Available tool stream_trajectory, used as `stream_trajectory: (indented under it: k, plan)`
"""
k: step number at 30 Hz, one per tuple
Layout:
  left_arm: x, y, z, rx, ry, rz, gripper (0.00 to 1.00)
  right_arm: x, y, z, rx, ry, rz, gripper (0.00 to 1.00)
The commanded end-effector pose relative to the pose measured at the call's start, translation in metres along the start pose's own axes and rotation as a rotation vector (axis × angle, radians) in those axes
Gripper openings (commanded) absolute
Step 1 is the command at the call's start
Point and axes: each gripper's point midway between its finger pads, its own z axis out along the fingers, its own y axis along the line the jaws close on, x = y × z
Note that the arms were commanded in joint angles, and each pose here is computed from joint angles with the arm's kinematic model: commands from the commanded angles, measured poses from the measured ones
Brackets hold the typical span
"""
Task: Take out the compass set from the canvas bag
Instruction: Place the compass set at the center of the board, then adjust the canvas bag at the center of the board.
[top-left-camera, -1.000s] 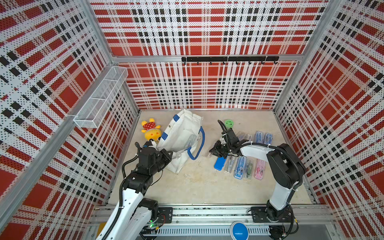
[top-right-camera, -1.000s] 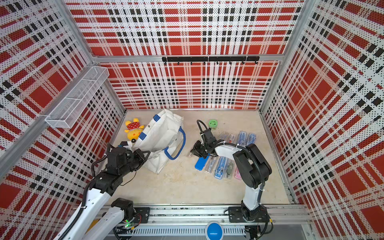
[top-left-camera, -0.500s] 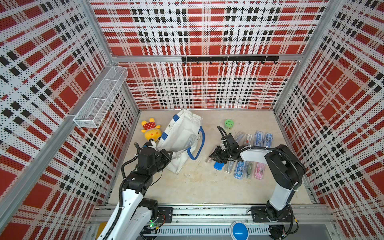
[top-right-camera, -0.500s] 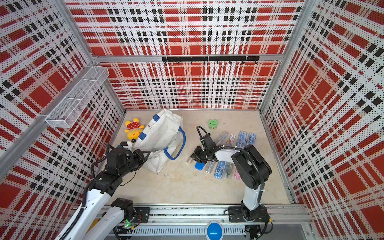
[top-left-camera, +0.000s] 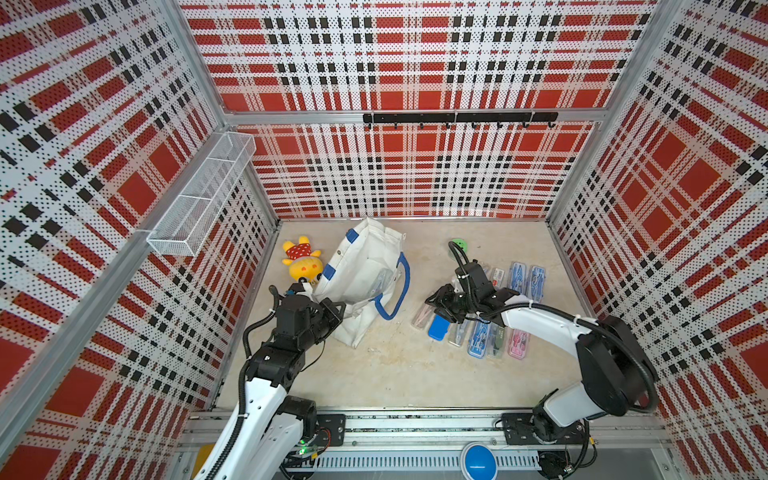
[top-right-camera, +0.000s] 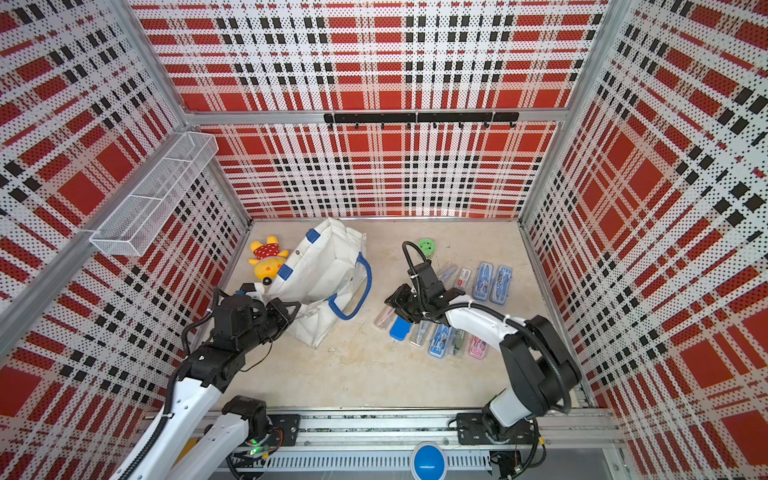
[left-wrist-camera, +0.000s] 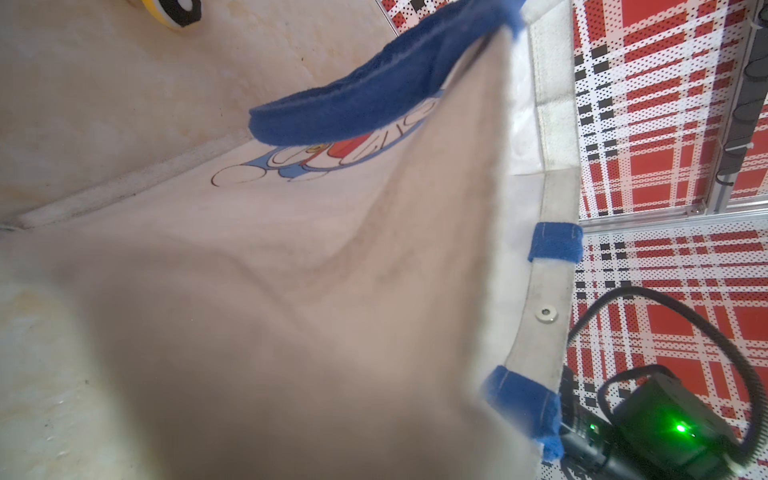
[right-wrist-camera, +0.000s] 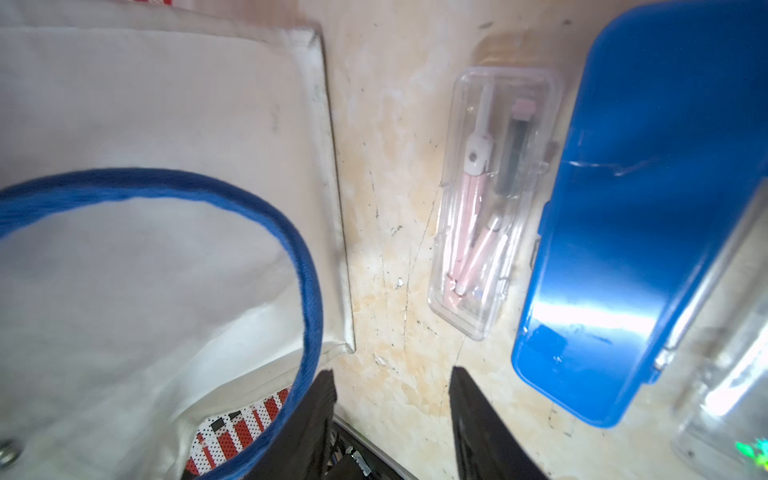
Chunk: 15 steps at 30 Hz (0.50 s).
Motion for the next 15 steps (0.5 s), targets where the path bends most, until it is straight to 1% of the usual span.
stream_trajectory:
  k: [1, 5, 9, 12, 15]
  plan:
    - [-0.004, -0.005, 0.001, 0.020, -0.007, 0.039, 0.00, -0.008, 0.011, -0.024, 0.004, -0.083, -0.052, 0.48]
    - [-0.001, -0.014, 0.001, 0.025, 0.017, 0.112, 0.00, -0.024, 0.054, -0.066, -0.080, -0.218, -0.183, 0.49]
    - [0.010, -0.032, 0.002, 0.029, 0.036, 0.245, 0.00, -0.037, 0.099, -0.115, -0.112, -0.370, -0.312, 0.48]
    - [0.022, -0.047, 0.003, 0.034, 0.043, 0.360, 0.00, -0.042, 0.121, -0.129, -0.122, -0.388, -0.348, 0.48]
    - [0.034, -0.060, 0.004, 0.039, 0.039, 0.477, 0.00, -0.037, 0.141, -0.127, -0.153, -0.353, -0.374, 0.45]
